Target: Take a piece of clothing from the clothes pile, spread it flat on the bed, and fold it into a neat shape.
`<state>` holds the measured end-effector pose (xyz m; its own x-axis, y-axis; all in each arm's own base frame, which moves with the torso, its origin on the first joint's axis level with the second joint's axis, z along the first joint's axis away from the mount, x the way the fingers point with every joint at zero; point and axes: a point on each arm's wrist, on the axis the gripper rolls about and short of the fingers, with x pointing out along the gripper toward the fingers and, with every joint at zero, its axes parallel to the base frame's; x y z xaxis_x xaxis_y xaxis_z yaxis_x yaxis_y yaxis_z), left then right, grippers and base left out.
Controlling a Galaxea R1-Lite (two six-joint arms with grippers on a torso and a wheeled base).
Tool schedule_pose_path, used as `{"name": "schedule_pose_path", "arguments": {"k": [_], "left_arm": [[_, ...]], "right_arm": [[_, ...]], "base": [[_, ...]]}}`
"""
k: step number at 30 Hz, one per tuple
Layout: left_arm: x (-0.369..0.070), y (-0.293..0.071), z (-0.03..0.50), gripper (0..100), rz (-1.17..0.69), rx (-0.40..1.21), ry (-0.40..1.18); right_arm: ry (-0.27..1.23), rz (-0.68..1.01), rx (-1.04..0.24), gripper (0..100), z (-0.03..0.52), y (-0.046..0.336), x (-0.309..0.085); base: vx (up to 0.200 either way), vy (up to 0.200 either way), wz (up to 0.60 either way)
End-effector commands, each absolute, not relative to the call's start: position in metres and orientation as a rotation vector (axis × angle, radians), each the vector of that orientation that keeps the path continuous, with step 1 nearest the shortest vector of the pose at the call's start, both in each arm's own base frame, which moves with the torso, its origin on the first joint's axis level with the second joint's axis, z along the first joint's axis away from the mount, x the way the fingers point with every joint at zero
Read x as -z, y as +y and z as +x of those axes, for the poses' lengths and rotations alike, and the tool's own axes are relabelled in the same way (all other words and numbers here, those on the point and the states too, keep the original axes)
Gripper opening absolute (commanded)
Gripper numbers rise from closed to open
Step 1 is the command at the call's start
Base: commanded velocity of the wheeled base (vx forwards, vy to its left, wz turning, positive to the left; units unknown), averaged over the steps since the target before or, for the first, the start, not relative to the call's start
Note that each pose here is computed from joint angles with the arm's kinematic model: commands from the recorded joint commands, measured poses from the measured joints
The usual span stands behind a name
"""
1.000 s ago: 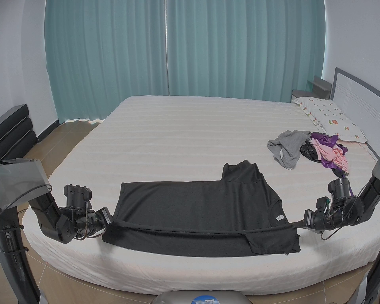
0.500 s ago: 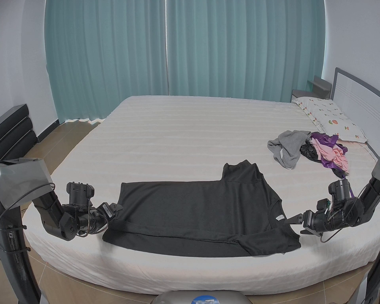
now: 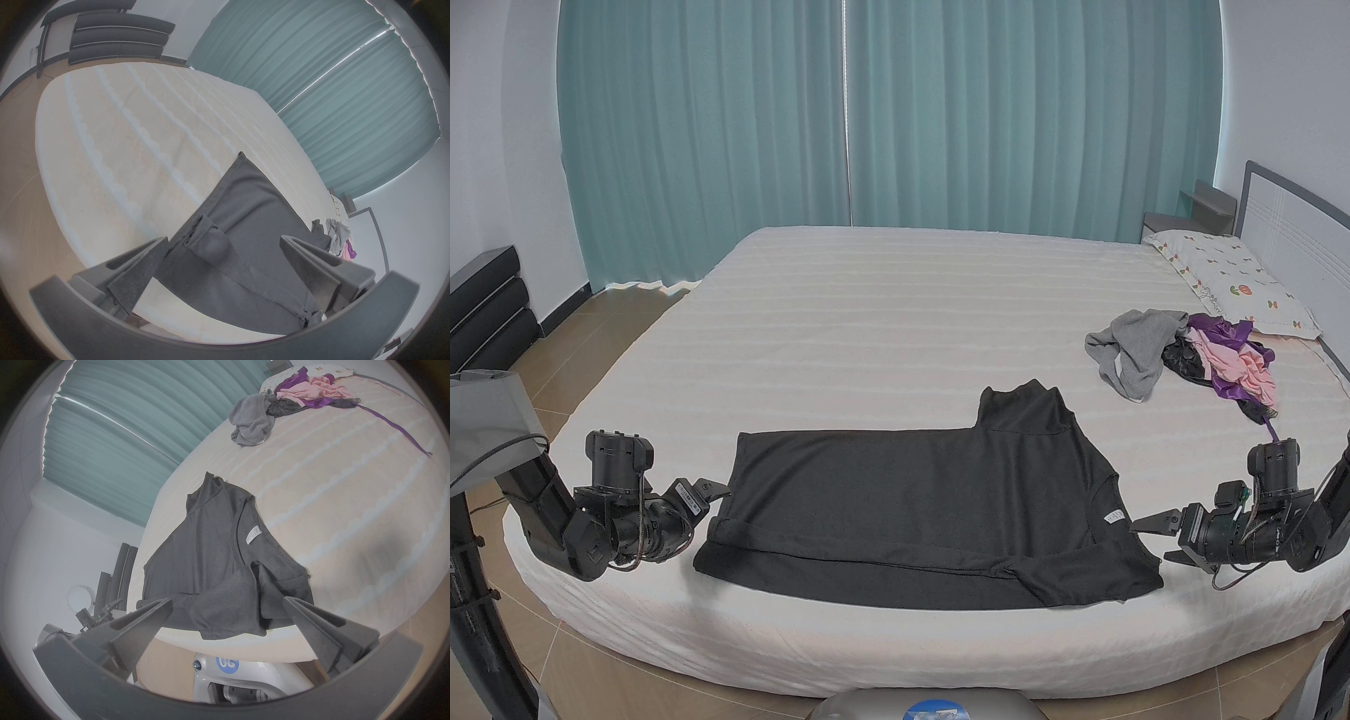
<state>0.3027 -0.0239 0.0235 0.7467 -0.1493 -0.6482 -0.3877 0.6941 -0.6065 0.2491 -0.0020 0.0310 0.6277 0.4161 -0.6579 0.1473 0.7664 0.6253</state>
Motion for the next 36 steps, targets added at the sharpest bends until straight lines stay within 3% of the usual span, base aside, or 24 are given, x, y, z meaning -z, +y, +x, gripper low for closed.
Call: {"name": "schedule_pose_path", "arguments": {"k": [1, 9, 15, 20, 25, 36], "left_arm": [[-0.025, -0.027, 0.300, 100, -0.820, -0.141, 0.739], [-0.026, -0.025, 0.301, 100, -0.852, -0.151, 0.730], [-0.028, -0.025, 0.300, 100, -0.849, -0.150, 0.725], [-0.034, -0.020, 0.299, 100, -0.836, -0.147, 0.706], [-0.032, -0.016, 0.298, 100, -0.711, -0.124, 0.788], [-0.039, -0.024, 0.301, 100, -0.672, -0.073, 0.930]], "right_arm": [[0.930, 0.726, -0.156, 100, 0.243, 0.000, -0.022], [0.958, 0.759, -0.136, 100, 0.244, 0.001, -0.016], [0.984, 0.751, -0.145, 100, 0.243, 0.005, -0.011], [0.995, 0.740, -0.153, 100, 0.241, 0.008, -0.010], [0.995, 0.737, -0.155, 100, 0.241, 0.008, -0.010], [0.999, 0.736, -0.149, 100, 0.240, 0.008, -0.009]], "base": [[0.000, 0.000, 0.00], [0.000, 0.000, 0.00], [0.200, 0.000, 0.00], [0.000, 0.000, 0.00], [0.000, 0.000, 0.00], [0.000, 0.000, 0.00]]}}
